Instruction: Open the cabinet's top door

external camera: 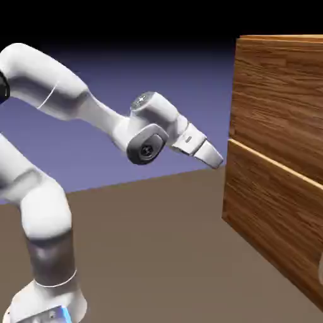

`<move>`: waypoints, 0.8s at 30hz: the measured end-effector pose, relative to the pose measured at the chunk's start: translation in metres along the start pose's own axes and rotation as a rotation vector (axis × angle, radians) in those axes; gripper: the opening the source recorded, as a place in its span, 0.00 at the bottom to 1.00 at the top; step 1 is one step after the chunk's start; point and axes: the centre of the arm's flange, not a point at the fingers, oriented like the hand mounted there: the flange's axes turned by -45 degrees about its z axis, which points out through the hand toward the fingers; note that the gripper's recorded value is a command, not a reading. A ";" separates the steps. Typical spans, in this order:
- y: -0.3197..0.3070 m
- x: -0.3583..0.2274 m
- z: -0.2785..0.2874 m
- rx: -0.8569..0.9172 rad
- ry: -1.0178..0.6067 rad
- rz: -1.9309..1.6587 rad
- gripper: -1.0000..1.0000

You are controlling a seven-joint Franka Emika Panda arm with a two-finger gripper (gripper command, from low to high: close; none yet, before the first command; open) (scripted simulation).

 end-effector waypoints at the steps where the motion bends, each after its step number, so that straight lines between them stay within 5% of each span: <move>1: -0.001 0.012 -0.009 0.006 0.036 -0.011 0.50; 12: 0.026 0.113 -0.118 0.054 0.406 -0.082 0.50; 24: 0.124 0.157 -0.185 0.058 0.703 -0.053 0.50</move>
